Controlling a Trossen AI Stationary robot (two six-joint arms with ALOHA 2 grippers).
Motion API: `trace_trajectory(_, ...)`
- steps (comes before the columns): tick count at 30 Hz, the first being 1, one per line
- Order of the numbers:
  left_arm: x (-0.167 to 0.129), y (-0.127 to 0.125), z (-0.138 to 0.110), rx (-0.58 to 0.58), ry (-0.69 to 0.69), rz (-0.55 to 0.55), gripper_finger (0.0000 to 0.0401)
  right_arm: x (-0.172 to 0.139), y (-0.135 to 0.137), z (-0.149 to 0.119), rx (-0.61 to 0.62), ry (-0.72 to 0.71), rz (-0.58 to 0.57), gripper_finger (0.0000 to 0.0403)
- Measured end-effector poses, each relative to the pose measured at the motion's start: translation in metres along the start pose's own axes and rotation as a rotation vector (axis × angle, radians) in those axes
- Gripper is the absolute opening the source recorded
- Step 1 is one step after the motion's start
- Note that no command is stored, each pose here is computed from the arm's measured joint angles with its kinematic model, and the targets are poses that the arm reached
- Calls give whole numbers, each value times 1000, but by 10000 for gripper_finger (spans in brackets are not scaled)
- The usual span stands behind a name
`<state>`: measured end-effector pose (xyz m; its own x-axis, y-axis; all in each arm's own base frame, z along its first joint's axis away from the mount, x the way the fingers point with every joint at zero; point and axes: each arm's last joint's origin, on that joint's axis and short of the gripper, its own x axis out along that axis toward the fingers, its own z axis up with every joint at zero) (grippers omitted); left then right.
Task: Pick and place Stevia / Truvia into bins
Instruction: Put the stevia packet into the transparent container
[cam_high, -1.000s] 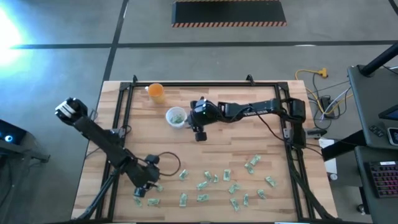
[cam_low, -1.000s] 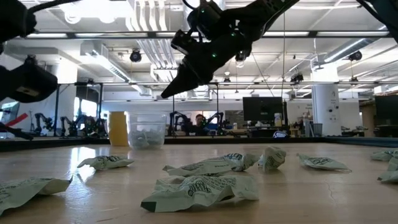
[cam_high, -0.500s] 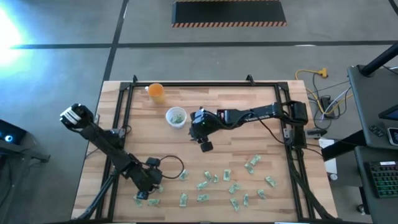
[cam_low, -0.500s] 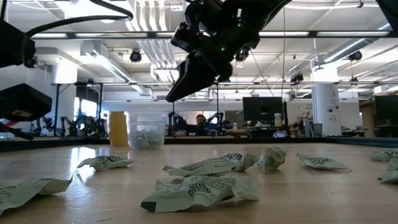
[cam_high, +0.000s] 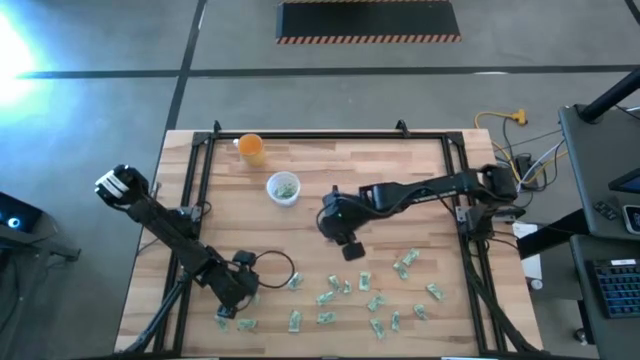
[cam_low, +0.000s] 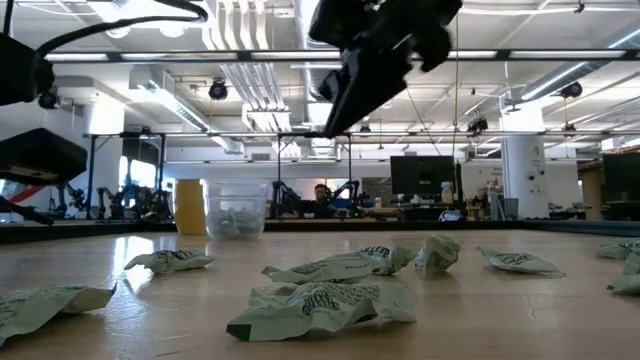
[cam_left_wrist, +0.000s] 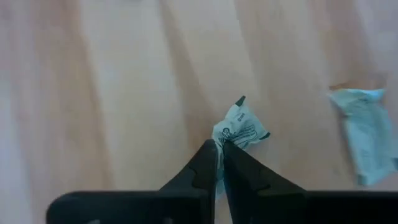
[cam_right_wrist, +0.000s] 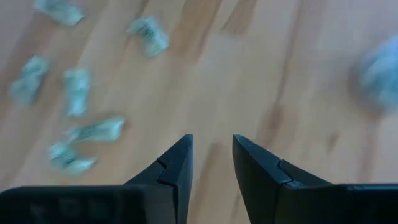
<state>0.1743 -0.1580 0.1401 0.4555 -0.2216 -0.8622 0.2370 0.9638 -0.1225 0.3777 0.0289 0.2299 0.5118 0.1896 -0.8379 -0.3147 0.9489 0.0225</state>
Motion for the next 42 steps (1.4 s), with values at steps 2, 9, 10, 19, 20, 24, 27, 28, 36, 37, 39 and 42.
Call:
trace_trajectory(2, -3, 1, 2, 31, -19, 63, 2, -3, 11, -6, 61, 76, 26, 100)
trace_trajectory(9, -23, 9, 13, 147, -139, 345, 1, 3, 49, -30, 188, 253, 70, 93)
trace_trajectory(10, -27, 10, 15, 162, -166, 381, 1, 5, 54, -33, 203, 272, 72, 93)
trace_trajectory(19, -65, 28, 26, 253, -355, 743, 1, 25, 85, -61, 209, 329, -23, 93)
trace_trajectory(20, -68, 32, 27, 253, -360, 775, 1, 28, 86, -63, 204, 319, -22, 92)
trace_trajectory(24, -80, 52, 34, 222, -355, 863, 1, 37, 88, -71, 196, 277, -18, 91)
trace_trajectory(27, -86, 72, 39, 179, -327, 930, 1, 41, 88, -78, 204, 275, -19, 95)
trace_trajectory(28, -87, 79, 40, 162, -314, 953, 1, 42, 88, -80, 208, 271, -19, 95)
trace_trajectory(36, -95, 128, 54, 108, -266, 1004, 1, 45, 88, -92, 235, 287, -24, 102)
trace_trajectory(37, -96, 134, 55, 106, -272, 993, 1, 46, 88, -92, 235, 279, -23, 103)
trace_trajectory(39, -98, 145, 58, 97, -282, 984, 1, 47, 88, -90, 236, 254, -8, 105)
trace_trajectory(42, -102, 162, 58, 83, -277, 983, 1, 47, 90, -85, 238, 207, 43, 109)
